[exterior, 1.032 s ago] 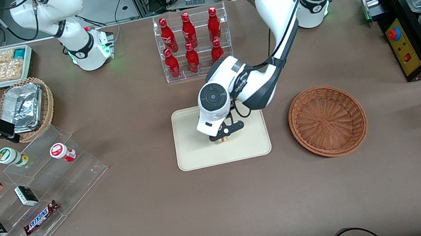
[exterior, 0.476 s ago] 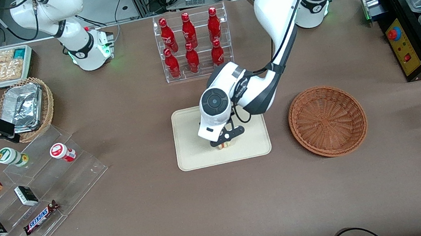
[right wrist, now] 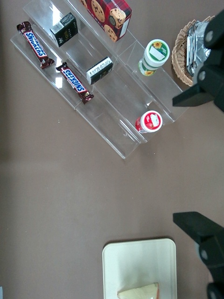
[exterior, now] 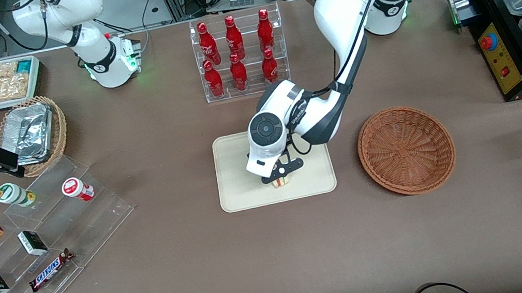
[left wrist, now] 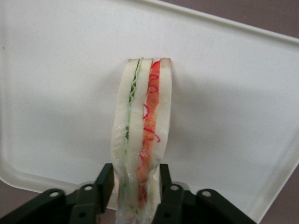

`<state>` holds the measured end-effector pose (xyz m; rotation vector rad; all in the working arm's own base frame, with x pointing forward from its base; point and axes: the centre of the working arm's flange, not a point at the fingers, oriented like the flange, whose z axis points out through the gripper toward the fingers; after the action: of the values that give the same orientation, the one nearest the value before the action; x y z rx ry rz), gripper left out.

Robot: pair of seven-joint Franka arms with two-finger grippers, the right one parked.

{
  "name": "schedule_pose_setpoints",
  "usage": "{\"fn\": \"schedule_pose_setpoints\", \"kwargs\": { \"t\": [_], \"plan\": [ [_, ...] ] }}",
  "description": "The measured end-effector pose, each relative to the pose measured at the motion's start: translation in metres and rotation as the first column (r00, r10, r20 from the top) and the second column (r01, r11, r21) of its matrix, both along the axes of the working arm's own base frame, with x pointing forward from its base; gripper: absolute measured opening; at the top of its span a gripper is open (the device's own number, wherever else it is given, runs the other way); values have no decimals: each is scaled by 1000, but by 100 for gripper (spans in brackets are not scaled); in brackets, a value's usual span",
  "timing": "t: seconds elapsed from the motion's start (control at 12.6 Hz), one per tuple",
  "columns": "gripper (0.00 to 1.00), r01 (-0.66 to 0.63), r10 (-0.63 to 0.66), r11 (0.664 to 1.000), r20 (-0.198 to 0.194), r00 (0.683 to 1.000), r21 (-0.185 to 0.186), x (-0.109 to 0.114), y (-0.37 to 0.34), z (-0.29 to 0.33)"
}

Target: Place sandwich from basket to tray

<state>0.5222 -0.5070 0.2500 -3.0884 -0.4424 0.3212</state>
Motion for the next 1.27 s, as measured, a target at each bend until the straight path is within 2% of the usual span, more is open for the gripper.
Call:
{"fn": "schedule_pose_setpoints", "kwargs": {
  "t": [0.32, 0.4, 0.56, 0.71, 0.79, 0.95, 1.11, 1.27],
  "plan": [
    [96, 1, 0, 1000, 35, 999, -27, 6, -3, 51],
    [100, 3, -1, 1000, 41, 999, -29, 6, -1, 71],
    [100, 7, -6, 1000, 52, 999, -22, 3, 7, 113],
    [100, 8, -7, 1000, 60, 998, -6, 11, 30, 149],
    [100, 21, -22, 1000, 51, 998, 5, 16, 46, 161],
    [100, 17, -18, 999, 17, 1000, 39, 30, 83, 176],
    [100, 7, -4, 998, -37, 999, 68, 49, 137, 191],
    [100, 57, -52, 996, -85, 995, 62, 62, 195, 205]
  ]
}}
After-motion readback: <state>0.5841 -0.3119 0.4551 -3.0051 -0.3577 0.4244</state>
